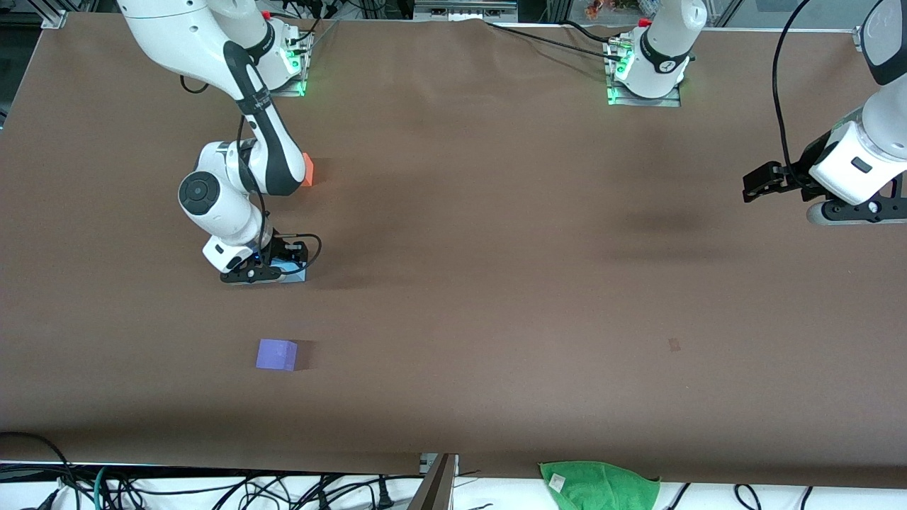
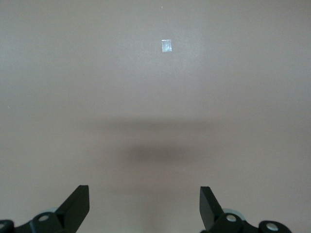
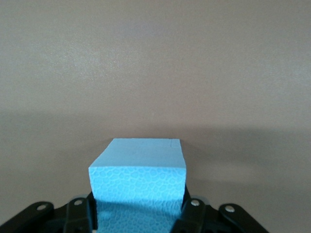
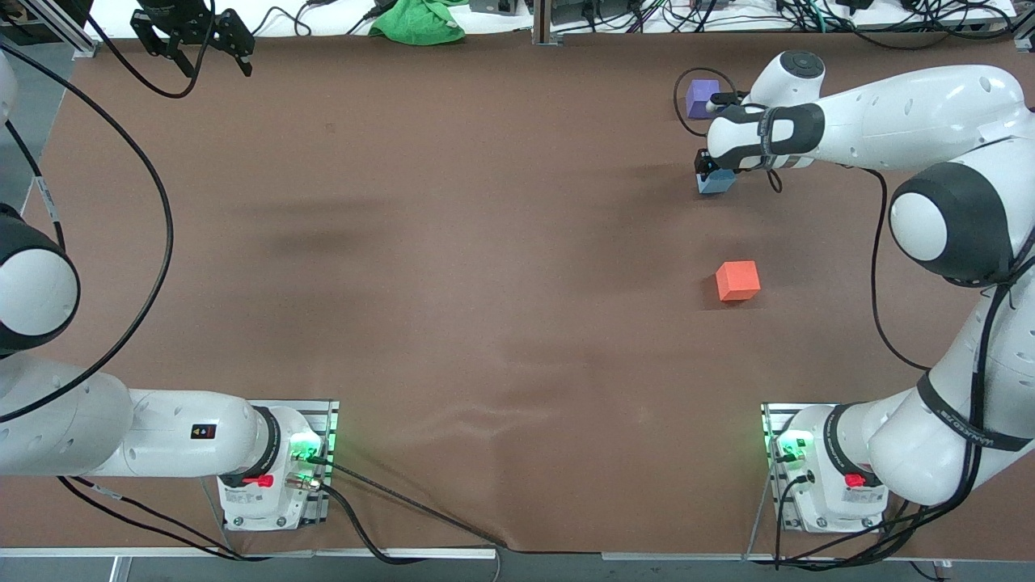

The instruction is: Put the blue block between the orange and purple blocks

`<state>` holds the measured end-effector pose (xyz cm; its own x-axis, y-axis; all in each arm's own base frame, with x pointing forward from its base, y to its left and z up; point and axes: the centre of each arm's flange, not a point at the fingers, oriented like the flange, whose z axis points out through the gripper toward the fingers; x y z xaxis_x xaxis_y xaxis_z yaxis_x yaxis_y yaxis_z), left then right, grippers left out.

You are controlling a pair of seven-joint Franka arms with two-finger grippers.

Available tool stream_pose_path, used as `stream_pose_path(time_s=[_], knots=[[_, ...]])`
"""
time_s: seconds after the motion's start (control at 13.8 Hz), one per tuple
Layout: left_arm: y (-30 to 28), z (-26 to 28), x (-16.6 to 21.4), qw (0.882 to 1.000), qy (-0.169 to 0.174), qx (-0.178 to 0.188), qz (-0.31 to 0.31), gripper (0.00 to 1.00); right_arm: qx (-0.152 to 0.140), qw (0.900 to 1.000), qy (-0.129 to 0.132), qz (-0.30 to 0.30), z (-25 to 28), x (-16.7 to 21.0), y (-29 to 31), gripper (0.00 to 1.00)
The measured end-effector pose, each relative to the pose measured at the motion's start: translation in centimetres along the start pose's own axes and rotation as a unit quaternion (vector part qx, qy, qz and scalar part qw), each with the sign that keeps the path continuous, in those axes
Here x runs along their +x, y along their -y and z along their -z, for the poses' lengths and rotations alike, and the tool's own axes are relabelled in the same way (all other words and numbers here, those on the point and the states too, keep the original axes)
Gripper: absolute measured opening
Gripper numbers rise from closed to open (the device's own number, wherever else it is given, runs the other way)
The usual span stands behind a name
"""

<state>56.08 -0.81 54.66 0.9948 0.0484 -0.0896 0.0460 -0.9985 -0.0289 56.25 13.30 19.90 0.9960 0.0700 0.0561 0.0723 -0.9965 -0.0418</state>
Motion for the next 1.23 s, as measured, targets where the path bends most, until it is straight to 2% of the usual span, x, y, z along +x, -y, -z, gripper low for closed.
stream_pose_path(time_s=[0.22,0.29,0.58,0.8,0.94,1.09,1.23], knots=[[-0.1,0.0,0.0,1.000,0.000,0.000,-0.001,1.00,0.002,1.000,-0.001,-0.005,0.0,0.0,0.0,0.57],[-0.1,0.0,0.0,1.000,0.000,0.000,-0.001,1.00,0.003,1.000,-0.002,-0.007,0.0,0.0,-0.1,0.61],[-0.2,0.0,0.0,1.000,0.000,0.000,-0.001,1.00,0.012,1.000,-0.019,-0.005,1.5,1.0,1.1,0.99],[-0.3,0.0,0.0,1.000,0.000,0.000,-0.002,1.00,0.031,0.999,-0.038,0.000,5.7,2.1,2.3,1.00],[-0.4,0.0,0.0,1.000,0.000,0.000,-0.004,1.00,0.051,0.998,-0.040,0.001,10.0,2.3,2.6,1.00],[-0.5,0.0,0.0,1.000,0.000,0.000,-0.004,1.00,0.068,0.997,-0.025,0.000,14.7,1.8,1.8,1.00],[-0.7,0.0,-0.1,1.000,0.000,0.000,-0.006,1.00,0.065,0.998,-0.007,0.010,19.6,1.6,-0.1,1.00]])
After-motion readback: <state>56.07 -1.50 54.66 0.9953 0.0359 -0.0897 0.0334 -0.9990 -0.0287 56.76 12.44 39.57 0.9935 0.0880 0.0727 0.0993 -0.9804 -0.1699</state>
